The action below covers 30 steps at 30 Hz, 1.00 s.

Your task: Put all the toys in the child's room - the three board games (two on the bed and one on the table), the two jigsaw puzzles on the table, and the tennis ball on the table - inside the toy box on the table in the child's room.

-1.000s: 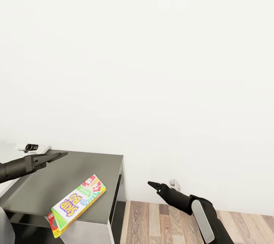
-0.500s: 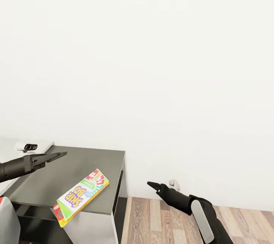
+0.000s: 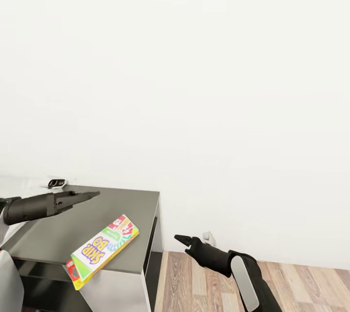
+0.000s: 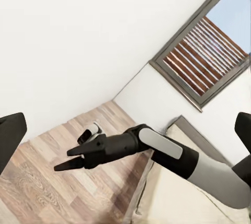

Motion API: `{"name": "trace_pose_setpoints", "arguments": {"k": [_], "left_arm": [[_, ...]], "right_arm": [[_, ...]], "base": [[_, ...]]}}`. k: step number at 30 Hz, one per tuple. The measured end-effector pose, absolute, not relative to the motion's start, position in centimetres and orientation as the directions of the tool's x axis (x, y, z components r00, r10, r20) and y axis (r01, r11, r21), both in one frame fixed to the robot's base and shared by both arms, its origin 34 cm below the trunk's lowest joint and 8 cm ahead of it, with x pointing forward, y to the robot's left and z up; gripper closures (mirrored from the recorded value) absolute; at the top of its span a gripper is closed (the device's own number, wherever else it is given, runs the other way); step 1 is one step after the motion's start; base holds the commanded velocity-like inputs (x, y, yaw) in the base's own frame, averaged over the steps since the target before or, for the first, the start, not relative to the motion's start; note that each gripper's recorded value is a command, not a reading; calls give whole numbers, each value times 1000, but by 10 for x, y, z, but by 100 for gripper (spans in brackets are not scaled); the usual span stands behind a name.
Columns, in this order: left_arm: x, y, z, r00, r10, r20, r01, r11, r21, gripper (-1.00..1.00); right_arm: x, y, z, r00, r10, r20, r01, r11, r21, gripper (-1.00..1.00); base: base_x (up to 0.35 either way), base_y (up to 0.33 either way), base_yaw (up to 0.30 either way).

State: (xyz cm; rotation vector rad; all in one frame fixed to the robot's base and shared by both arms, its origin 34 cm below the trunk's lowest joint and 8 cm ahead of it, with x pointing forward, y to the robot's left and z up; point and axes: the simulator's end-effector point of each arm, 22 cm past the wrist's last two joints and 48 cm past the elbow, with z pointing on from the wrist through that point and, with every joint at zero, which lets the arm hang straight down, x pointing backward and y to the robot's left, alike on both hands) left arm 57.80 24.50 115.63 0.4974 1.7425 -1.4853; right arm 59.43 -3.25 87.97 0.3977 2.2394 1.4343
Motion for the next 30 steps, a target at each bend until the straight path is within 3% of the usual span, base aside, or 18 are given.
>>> {"name": "trace_pose_setpoints", "arguments": {"k": [9, 22, 30], "left_arm": [[592, 229, 1176, -569, -136, -811, 780, 222, -585, -100], [589, 216, 1165, -581, -95, -808, 784, 201, -588, -100], [588, 215, 1167, -578, -94, -811, 788, 195, -584, -100]], "right_arm": [[589, -28, 858, -870, 463, -172, 37, 409, 912, -100], [590, -25, 854, -862, 492, -124, 68, 356, 932, -100], [591, -26, 856, -858, 502, -113, 76, 340, 937, -100]], "base": [[0, 0, 0], [-1, 0, 0], [-145, 0, 0]]}}
